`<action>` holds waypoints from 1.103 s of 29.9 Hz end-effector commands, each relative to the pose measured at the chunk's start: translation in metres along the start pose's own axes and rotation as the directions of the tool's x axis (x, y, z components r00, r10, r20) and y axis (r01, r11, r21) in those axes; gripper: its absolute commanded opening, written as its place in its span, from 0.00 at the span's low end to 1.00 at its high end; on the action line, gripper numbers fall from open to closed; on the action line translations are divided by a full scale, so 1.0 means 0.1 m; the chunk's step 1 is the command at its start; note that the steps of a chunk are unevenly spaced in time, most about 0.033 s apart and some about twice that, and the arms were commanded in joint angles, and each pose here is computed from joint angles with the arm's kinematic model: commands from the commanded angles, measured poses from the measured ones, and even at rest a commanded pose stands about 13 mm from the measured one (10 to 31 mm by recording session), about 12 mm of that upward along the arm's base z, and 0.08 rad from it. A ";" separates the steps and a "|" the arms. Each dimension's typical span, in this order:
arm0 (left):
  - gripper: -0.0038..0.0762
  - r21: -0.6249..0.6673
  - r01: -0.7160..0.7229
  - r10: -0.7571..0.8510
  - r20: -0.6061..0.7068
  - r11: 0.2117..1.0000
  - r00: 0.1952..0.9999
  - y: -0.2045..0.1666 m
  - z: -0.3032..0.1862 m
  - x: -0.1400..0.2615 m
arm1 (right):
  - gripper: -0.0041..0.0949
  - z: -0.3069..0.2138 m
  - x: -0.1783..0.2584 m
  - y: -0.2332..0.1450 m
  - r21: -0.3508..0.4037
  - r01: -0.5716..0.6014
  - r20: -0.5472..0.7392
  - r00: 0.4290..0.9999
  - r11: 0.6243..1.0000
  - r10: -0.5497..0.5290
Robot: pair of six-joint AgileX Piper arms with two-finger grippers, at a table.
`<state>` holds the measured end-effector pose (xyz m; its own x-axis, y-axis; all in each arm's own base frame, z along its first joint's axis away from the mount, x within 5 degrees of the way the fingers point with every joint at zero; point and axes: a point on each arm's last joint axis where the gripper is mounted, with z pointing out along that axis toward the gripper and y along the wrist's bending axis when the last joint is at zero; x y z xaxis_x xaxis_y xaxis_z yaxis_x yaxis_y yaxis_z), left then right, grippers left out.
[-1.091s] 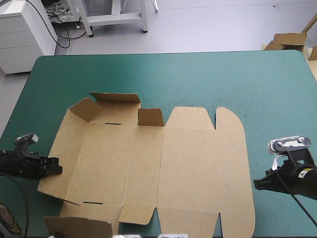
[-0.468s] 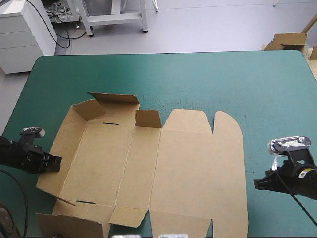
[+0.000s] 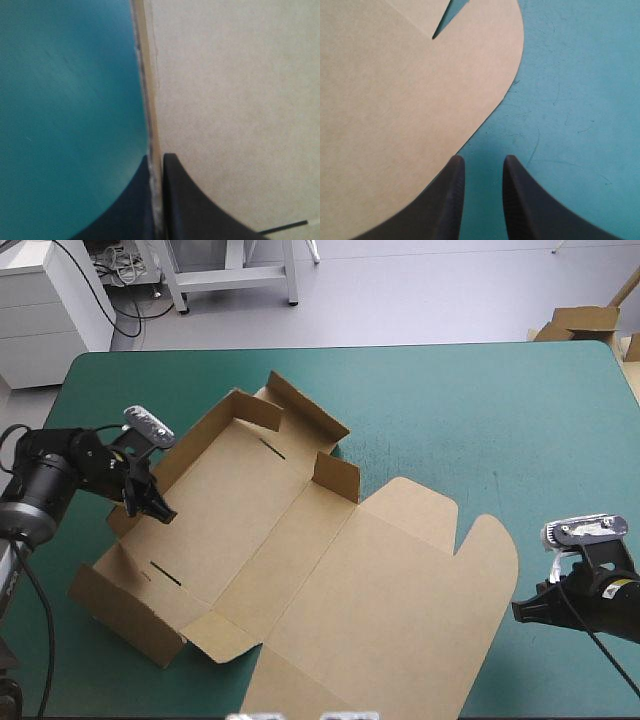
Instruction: Fold the box
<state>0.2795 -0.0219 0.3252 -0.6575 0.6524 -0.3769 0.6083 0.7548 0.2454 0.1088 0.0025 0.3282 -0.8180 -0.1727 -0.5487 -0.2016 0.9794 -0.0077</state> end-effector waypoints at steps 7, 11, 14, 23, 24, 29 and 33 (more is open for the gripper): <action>0.04 -0.370 -0.393 0.483 0.189 0.842 0.855 -0.52 -0.44 -0.75 | 0.29 -0.06 -0.07 -0.01 0.017 0.004 0.061 0.998 1.000 -0.005; 0.04 -0.443 -0.478 0.622 0.270 0.758 0.735 -0.85 -0.54 -0.95 | 0.29 -0.06 -0.07 -0.01 0.013 0.003 0.061 0.998 1.000 -0.004; 0.04 -0.478 -0.511 0.684 0.326 0.715 0.652 -1.06 -0.61 -1.05 | 0.29 -0.06 -0.07 -0.01 0.012 0.003 0.059 0.998 1.000 -0.004; 0.04 -0.489 -0.575 0.755 0.423 0.655 0.501 -1.55 -0.74 -1.16 | 0.29 -0.06 -0.07 -0.01 0.010 0.002 0.059 0.998 1.000 -0.003; 0.04 -0.489 -0.579 0.757 0.426 0.653 0.495 -1.57 -0.75 -1.16 | 0.29 -0.06 -0.07 -0.01 0.009 0.002 0.060 0.998 1.000 -0.002; 0.04 -0.483 -0.602 0.772 0.401 0.636 0.493 -1.61 -0.65 -1.19 | 0.29 -0.06 -0.07 0.00 0.005 0.000 0.061 0.998 1.000 -0.001; 0.04 -0.522 -0.615 0.804 0.321 0.591 0.500 -1.63 -0.51 -1.25 | 0.29 -0.06 -0.07 0.00 0.005 0.000 0.061 0.998 1.000 -0.001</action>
<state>0.2403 -0.2183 0.3600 0.2655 0.9230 -0.2787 0.6138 0.0611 0.7871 0.1088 0.0029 0.3283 -0.8176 -0.1711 -0.5497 -0.2023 0.9793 -0.0040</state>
